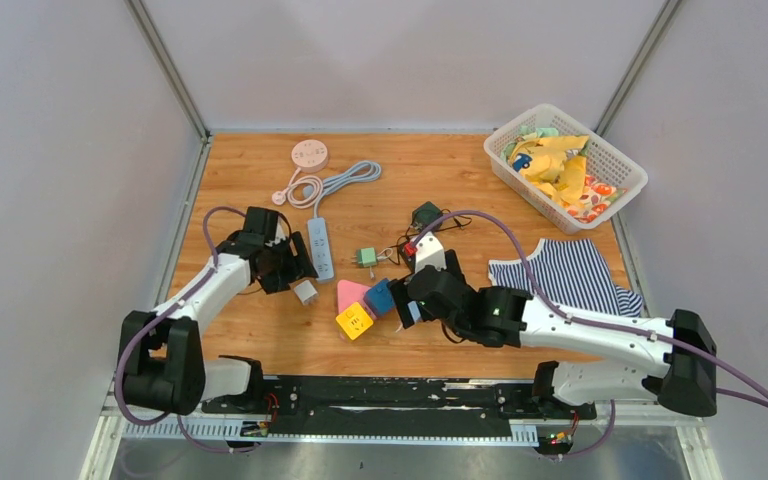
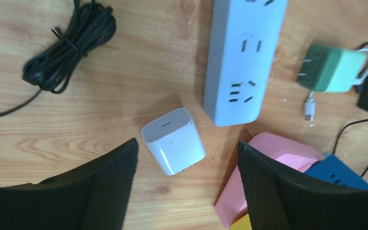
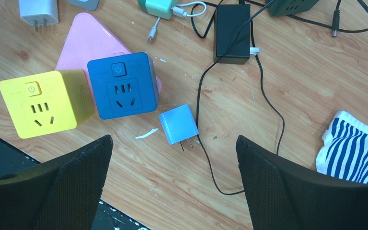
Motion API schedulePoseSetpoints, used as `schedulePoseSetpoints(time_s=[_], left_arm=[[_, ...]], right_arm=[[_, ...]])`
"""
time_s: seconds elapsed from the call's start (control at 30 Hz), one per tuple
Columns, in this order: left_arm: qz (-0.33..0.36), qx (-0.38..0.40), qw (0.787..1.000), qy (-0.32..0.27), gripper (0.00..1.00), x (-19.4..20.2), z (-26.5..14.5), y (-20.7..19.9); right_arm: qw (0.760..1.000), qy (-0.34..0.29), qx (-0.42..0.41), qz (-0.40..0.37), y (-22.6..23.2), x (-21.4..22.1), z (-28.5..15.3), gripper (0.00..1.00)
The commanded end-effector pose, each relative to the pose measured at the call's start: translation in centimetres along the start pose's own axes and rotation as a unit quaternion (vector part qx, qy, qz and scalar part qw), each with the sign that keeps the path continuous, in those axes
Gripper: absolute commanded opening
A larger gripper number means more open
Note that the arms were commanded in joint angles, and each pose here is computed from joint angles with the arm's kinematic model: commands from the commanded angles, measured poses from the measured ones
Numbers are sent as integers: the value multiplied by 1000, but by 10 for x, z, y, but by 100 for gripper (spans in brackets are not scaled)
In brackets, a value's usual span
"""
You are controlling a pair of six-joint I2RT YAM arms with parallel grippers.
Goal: Insert the plug
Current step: Pick up the plug from the center of the board.
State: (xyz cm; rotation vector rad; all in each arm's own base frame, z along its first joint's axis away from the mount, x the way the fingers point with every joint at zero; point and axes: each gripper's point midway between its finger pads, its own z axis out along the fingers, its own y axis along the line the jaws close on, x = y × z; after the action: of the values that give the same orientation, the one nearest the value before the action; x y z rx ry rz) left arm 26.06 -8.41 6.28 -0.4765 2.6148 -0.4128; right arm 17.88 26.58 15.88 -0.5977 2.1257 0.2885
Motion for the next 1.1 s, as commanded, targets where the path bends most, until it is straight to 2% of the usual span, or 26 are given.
schedulePoseSetpoints(time_s=[0.0,0.13,0.33,0.67,0.9,1.07], left_arm=[[2,2,999,32,74,19,15,3],[6,-30,999,19,67,20,19,13],[-1,-53,998,18,65,22,20,21],[16,-48,998,37,64,32,28,14],[31,-66,997,36,56,34,32,18],[41,-49,997,43,44,37,30,13]], right_arm=[[1000,-24,16,6,-12,-7,-3,98],[999,-30,15,8,-16,-5,-6,98],[999,-37,12,12,-18,-5,-9,98],[1000,-27,1,16,-11,0,-6,97],[999,-28,-2,23,-10,1,-6,97],[999,-28,-9,23,-8,1,-6,97]])
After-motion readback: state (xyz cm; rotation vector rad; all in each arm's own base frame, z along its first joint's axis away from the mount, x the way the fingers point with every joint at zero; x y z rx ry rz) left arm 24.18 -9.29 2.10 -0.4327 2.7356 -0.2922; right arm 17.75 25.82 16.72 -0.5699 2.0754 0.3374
